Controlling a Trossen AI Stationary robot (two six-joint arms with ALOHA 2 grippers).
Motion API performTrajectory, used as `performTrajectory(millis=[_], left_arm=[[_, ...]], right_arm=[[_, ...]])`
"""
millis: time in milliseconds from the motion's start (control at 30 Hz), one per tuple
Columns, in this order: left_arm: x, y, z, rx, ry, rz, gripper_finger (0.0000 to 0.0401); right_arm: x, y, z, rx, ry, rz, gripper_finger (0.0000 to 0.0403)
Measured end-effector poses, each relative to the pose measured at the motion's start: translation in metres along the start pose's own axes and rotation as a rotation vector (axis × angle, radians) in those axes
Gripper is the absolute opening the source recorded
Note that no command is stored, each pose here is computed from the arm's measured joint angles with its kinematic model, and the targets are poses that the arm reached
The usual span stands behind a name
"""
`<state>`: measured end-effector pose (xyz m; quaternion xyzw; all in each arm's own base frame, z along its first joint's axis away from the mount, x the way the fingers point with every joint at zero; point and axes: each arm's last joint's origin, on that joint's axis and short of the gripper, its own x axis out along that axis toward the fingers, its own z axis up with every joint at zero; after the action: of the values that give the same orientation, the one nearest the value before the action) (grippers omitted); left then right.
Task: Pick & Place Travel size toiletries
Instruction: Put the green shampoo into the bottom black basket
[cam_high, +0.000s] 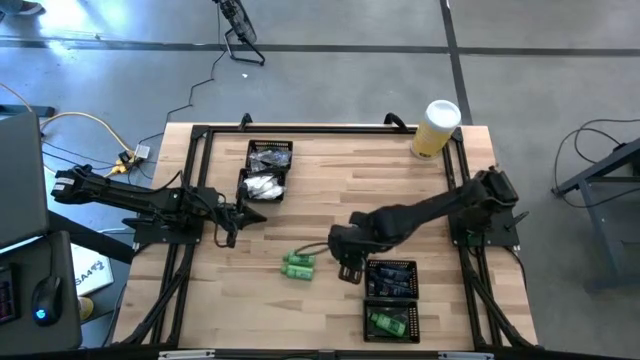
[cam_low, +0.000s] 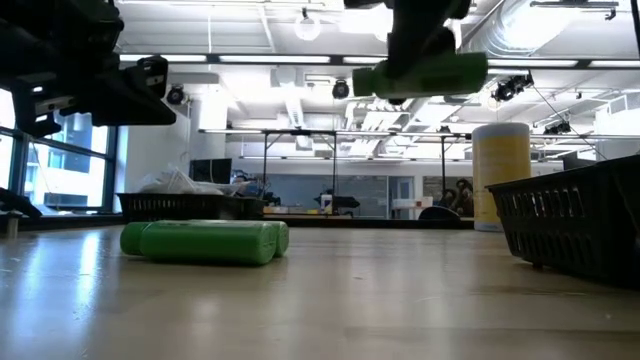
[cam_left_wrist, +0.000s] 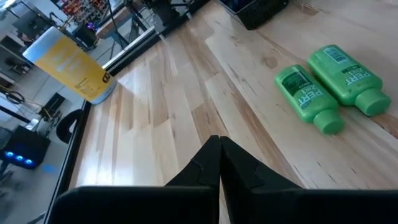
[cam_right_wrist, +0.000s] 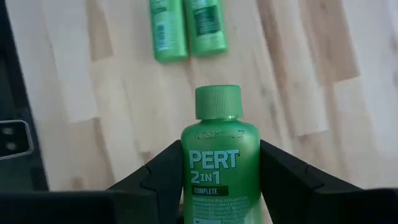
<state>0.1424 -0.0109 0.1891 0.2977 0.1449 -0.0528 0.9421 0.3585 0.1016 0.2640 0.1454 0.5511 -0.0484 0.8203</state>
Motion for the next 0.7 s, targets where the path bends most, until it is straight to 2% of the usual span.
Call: performTrajectory(millis=[367, 700], left_arm=[[0.0, 0.002, 0.002, 0.062, -0.001, 0.044, 0.0], [-0.002, 0.012, 0.015, 0.159, -0.119, 0.165, 0.0]], right_arm=[[-0.004, 0.046, -0.039, 0.114, -0.008, -0.065, 0.0171], [-0.001, 0.083, -0.093, 0.273, -0.044, -0.143, 0.0171]])
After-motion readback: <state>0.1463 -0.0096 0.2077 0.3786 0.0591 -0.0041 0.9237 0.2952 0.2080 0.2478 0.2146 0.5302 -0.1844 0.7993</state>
